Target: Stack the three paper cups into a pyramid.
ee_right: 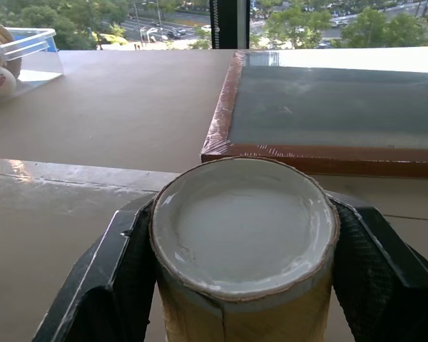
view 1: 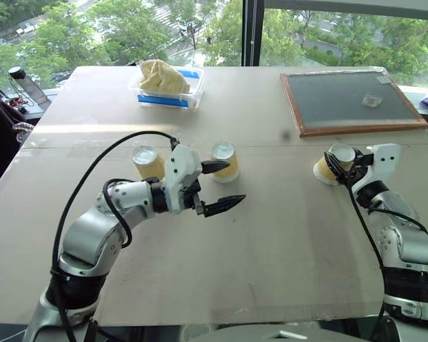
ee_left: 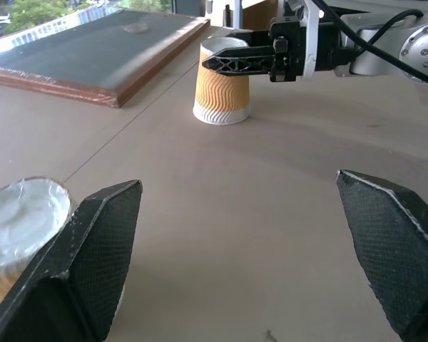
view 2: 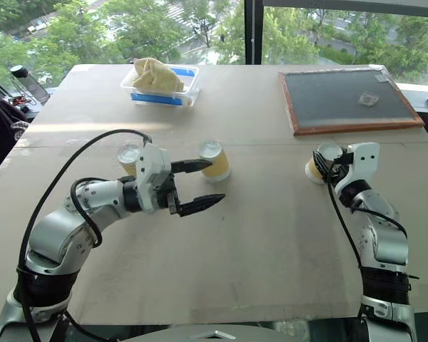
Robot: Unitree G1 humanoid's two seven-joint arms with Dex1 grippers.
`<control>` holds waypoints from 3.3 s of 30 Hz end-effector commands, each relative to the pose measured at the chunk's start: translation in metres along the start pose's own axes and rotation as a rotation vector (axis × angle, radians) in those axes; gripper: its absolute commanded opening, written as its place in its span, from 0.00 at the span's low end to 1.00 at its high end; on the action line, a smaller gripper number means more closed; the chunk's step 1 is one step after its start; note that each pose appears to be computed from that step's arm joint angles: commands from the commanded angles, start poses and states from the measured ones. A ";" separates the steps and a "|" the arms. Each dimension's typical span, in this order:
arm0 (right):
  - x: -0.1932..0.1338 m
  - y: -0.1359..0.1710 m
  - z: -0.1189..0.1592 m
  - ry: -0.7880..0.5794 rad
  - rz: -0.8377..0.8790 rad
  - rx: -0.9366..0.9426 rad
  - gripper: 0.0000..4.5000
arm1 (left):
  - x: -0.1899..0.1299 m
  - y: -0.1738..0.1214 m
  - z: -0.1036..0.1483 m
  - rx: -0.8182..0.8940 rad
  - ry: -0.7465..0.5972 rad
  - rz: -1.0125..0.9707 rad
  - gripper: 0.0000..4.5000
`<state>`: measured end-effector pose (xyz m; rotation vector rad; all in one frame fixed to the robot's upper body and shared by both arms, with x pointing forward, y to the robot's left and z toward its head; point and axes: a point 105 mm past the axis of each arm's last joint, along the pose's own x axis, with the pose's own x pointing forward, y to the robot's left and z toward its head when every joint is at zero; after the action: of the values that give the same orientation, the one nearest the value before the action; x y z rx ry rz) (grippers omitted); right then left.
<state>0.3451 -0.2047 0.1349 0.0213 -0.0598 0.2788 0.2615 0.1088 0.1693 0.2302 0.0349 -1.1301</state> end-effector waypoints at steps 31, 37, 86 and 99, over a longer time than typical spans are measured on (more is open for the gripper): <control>0.050 0.156 0.019 -0.073 0.541 -0.080 0.71 | -0.069 -0.012 -0.019 -0.013 -0.024 0.397 1.00; 0.055 0.158 0.020 -0.090 0.528 -0.096 0.71 | -0.067 -0.009 -0.018 -0.003 -0.025 0.398 1.00; -0.079 0.119 0.050 -0.201 0.874 -0.078 0.99 | -0.088 0.114 -0.064 0.020 -0.157 0.981 1.00; -0.084 0.116 0.052 -0.220 0.846 -0.072 1.00 | -0.080 0.114 -0.056 0.053 -0.159 0.934 0.47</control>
<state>0.2337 -0.1123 0.1690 -0.0169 -0.2337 1.1381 0.3335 0.2406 0.1259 0.1345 -0.1636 -0.1991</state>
